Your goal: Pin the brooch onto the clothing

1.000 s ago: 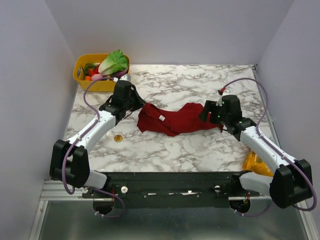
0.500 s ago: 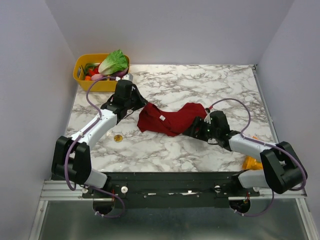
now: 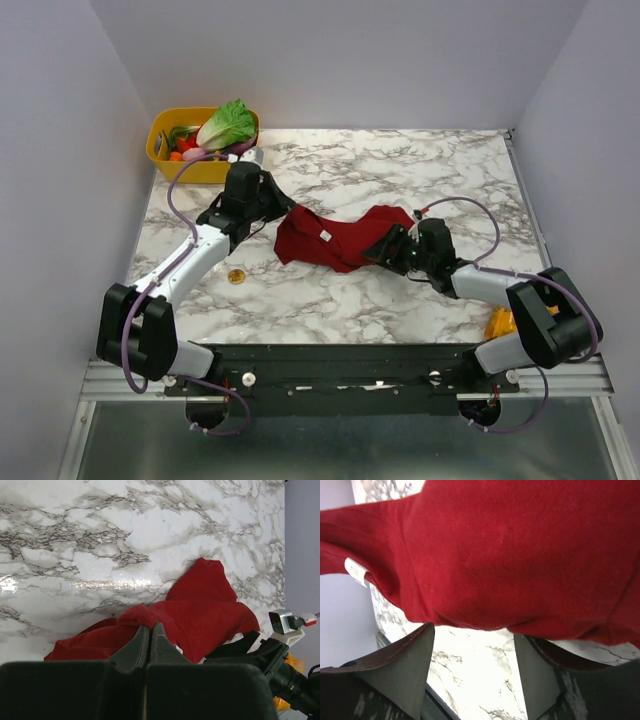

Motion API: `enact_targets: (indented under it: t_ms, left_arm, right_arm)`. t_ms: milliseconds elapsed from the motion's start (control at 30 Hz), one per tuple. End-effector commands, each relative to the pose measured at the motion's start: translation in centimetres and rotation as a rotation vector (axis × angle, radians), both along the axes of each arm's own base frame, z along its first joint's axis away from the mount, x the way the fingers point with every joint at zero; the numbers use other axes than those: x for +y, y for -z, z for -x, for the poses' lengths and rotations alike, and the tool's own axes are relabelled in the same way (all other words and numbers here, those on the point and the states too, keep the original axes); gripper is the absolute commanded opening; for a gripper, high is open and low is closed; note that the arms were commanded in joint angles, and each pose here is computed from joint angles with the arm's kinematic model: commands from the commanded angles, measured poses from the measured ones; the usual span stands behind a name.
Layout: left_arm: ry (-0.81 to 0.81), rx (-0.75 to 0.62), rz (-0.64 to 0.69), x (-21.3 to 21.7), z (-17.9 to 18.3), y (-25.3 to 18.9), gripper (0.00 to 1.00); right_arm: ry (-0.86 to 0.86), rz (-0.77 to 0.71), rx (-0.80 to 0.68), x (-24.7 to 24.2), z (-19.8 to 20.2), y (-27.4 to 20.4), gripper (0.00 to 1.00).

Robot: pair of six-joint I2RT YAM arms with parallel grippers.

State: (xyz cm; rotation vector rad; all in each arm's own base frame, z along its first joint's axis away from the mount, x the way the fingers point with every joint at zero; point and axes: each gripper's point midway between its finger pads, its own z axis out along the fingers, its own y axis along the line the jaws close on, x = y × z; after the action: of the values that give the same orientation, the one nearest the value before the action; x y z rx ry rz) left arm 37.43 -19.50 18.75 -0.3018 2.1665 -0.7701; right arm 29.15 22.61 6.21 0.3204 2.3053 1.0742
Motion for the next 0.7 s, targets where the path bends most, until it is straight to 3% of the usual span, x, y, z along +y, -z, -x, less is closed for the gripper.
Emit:
enact_targets:
  t_ms: [0,267,533,667]
  left_arm:
    - [0.014,-0.029,0.016,0.1,0.5,-0.9,0.0]
    - [0.026,-0.029,0.031,-0.1,0.7,-0.6,0.0]
    - [0.023,-0.033,0.068,-0.6,0.4,-0.5,0.0]
    - [0.026,-0.035,0.08,-0.7,0.0,-0.6,0.0]
  right_arm:
    - [0.122,-0.003,-0.095,-1.5,-1.4,-2.0,0.7]
    - [0.179,0.044,-0.247,-2.7,-3.4,-3.9,0.69]
    - [0.192,0.043,-0.307,-2.6,-4.8,-4.4,0.67]
    - [0.202,0.067,-0.31,-2.7,-5.4,-4.1,0.08]
